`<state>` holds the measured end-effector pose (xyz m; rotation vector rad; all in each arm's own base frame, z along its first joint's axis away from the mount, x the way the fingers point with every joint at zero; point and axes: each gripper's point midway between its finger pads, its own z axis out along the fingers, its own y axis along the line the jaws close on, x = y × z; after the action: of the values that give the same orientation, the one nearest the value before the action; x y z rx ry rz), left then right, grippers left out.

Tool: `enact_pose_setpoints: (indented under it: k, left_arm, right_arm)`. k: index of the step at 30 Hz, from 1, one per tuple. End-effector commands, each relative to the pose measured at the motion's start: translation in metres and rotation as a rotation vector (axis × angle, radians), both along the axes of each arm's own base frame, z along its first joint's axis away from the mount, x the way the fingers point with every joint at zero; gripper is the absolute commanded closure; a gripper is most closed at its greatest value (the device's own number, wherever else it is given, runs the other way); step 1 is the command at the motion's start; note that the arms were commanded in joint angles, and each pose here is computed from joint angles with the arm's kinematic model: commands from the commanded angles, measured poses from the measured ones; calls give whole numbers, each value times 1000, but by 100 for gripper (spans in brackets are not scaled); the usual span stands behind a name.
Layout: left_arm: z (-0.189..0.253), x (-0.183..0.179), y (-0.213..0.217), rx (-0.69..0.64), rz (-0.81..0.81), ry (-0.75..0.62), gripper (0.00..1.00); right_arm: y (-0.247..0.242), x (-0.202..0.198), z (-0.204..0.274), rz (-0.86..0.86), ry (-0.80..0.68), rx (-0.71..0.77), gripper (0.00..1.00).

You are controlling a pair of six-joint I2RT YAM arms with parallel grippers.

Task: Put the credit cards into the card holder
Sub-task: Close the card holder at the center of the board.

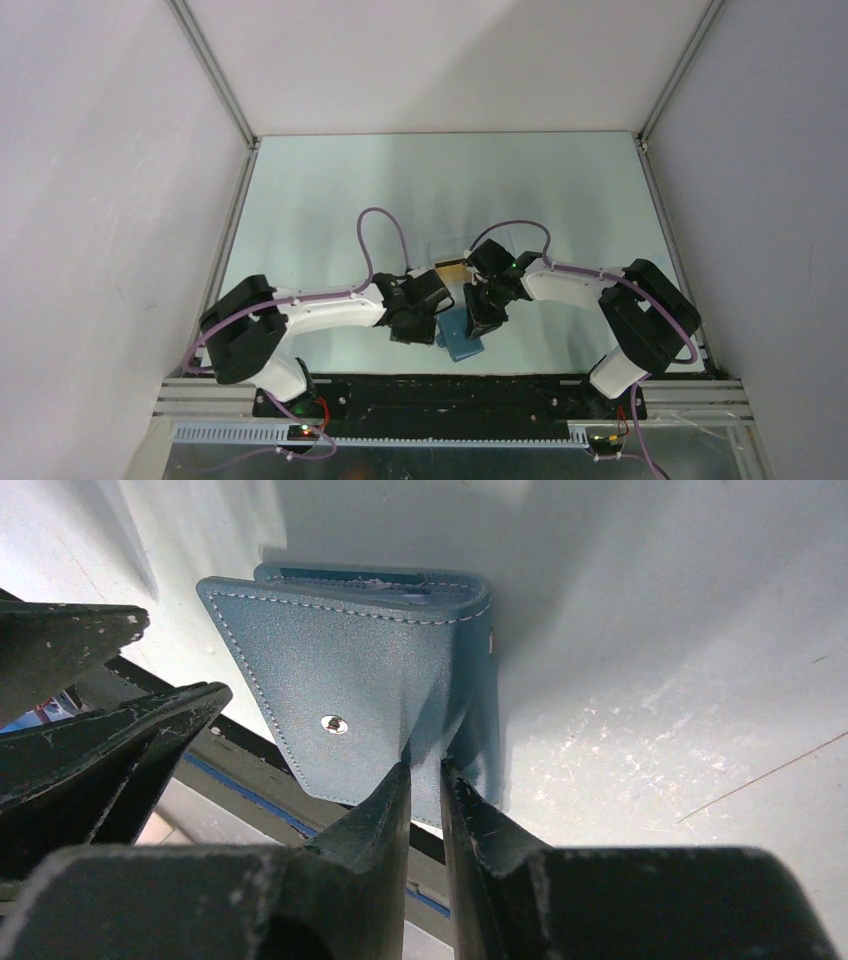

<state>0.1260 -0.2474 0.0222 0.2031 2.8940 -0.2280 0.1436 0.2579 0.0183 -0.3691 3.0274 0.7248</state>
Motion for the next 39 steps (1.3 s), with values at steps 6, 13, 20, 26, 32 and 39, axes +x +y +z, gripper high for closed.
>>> enact_pose_setpoints:
  k: [6, 13, 20, 26, 32, 39]
  left_arm:
    - [11, 1, -37, -132, -40, -12, 45]
    - [8, -11, -53, -129, -87, 11, 41]
    - [2, 2, -54, -76, -13, -29, 38]
    - [-6, 10, -55, -51, 57, -44, 39]
    - [-6, 18, -35, -46, 162, -74, 46]
    - [-11, 24, -16, -124, 273, -82, 50]
  right_arm:
    - [-36, -8, -48, 33, -25, -203, 78]
    - [-37, -8, -49, 36, -26, -208, 78]
    - [-37, -9, -51, 39, -17, -209, 79]
    - [-37, -10, -52, 42, -14, -209, 79]
    - [-36, -11, -53, 45, -8, -206, 79]
    - [-34, -12, -55, 52, -1, -198, 79]
